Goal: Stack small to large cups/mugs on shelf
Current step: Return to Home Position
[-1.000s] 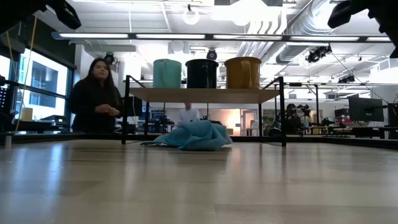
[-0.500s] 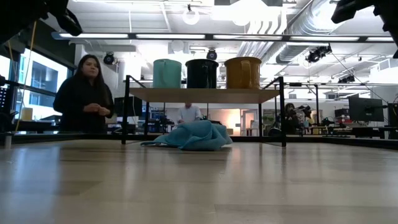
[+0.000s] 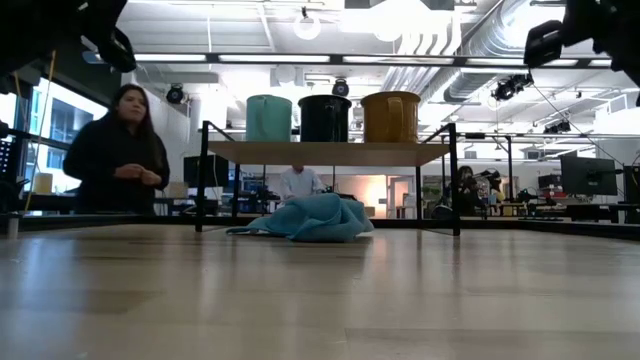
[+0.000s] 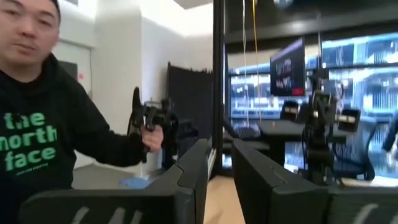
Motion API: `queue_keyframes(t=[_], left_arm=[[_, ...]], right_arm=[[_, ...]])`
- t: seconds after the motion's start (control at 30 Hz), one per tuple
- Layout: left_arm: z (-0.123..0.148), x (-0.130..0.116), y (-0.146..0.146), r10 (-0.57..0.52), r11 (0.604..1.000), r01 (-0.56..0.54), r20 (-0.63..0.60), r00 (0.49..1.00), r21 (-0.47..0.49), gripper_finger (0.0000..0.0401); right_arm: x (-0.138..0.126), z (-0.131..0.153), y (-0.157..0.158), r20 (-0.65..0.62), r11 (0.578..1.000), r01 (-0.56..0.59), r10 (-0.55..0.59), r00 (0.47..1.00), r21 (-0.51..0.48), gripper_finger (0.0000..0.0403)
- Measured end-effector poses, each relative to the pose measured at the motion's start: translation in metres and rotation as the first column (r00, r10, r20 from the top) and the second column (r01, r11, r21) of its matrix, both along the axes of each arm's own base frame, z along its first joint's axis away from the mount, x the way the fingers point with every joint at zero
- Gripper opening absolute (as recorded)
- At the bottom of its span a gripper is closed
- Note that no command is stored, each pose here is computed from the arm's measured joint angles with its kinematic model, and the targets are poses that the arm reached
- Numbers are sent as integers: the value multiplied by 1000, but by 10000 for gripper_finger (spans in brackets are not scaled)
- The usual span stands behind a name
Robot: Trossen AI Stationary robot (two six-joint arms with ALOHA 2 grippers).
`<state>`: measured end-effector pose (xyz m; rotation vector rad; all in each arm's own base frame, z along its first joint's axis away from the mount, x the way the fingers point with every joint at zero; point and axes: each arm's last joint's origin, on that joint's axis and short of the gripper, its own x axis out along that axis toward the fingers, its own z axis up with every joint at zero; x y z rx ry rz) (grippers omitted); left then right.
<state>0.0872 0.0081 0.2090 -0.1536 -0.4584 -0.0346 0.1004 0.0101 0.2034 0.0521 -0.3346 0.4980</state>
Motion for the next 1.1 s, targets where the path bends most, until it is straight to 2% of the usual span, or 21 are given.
queue_keyframes(t=[0.33, 0.5, 0.67, 0.9, 1.1], left_arm=[[-6, 3, 0, -6, 1000, 4, -66, 998, -19, 62], [-6, 3, 0, -9, 1000, 7, -62, 998, -25, 62], [-3, 2, 0, -11, 1000, 10, -37, 999, -30, 62], [-3, 1, 0, -17, 999, 16, -33, 999, -47, 62], [-3, 1, 1, -14, 998, 12, -31, 999, -66, 62]], right_arm=[[3, -9, -1, -73, 998, 44, -46, 996, -36, 62], [1, -2, 0, 45, 992, 65, -60, 997, -110, 62], [-4, 2, 7, 150, 974, -35, 70, 986, -224, 62], [-4, 2, 8, 163, 970, -12, 53, 985, -244, 62], [-9, 10, 8, 285, 963, 34, 46, 957, -269, 62]])
